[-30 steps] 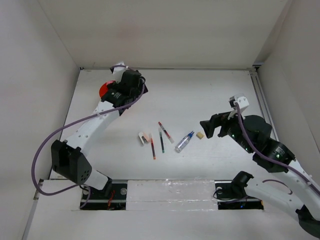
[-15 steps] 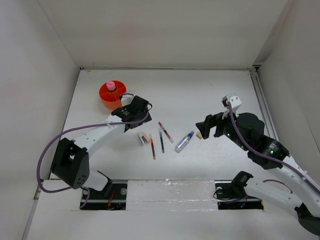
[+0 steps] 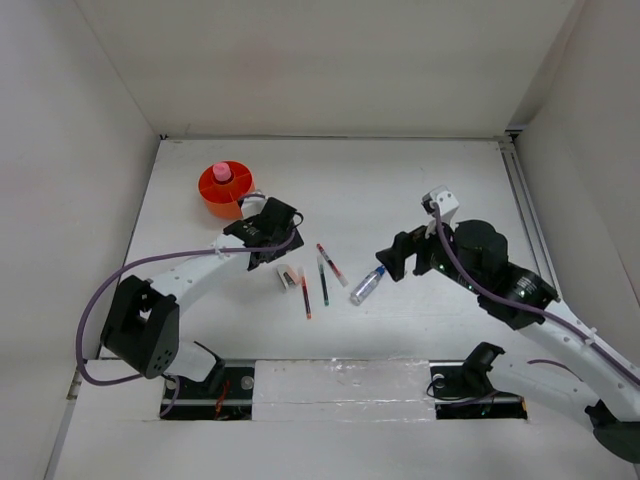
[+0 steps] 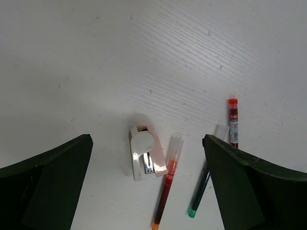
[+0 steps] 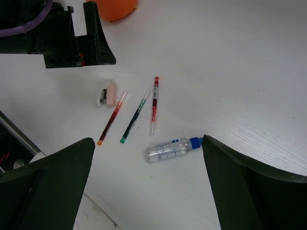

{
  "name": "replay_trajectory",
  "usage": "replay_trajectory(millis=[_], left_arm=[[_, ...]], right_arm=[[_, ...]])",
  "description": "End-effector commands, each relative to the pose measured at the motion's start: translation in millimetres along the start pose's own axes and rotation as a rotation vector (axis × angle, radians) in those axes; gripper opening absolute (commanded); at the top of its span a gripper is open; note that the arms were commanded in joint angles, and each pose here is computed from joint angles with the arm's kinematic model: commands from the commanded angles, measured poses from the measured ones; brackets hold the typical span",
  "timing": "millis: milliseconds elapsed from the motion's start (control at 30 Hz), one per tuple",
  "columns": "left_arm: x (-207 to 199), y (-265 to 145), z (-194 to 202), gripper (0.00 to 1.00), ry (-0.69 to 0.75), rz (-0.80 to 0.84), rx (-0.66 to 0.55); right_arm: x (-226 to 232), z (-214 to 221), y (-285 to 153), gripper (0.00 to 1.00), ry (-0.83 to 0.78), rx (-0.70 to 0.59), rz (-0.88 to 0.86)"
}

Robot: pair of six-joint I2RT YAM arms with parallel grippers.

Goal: Sort the stationery into containers
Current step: Pick up the stapler from the center of the board.

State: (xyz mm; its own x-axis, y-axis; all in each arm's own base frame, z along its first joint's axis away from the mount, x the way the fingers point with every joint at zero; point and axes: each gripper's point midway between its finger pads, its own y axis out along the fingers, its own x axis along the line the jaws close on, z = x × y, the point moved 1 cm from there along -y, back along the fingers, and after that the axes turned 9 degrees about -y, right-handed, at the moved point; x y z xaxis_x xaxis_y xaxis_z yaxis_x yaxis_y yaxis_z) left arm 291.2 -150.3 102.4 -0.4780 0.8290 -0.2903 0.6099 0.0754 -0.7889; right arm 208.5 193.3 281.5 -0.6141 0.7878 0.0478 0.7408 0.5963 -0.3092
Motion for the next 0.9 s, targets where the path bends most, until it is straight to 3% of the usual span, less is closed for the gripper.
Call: replay_trajectory(millis=[0,167,300,567,867], left_arm=[[-0.5,-6.0,-4.2,0.99,-0.032,0.017,-0.011],[0.6,-14.0,-7.6,0.99,-0.037,0.028,-0.017],[6.5,-29.5,-23.4,0.99,-0.075,0.012,-0.075],[44.6,-53.6,-68.8,0.99,-0.209,-0.080,-0.219],[57.8,-93.8,-107.7,0.99,-0.234,-0.104,-0.363]], right_arm=[[4.3,-11.7,10.3,1.00,0.006,-0.047,-0.025],[6.1,7.3,35.5,0.97,-0.003,0.049,-0.017],[21.1,22.6,65.1,0.85,-0.006,0.107,-0.086],[72.1,32.4,125.0,0.84,-0.047,0.157,-0.139],[117.4,85.6,204.2,0.84,-0.107,0.325,-0.194]])
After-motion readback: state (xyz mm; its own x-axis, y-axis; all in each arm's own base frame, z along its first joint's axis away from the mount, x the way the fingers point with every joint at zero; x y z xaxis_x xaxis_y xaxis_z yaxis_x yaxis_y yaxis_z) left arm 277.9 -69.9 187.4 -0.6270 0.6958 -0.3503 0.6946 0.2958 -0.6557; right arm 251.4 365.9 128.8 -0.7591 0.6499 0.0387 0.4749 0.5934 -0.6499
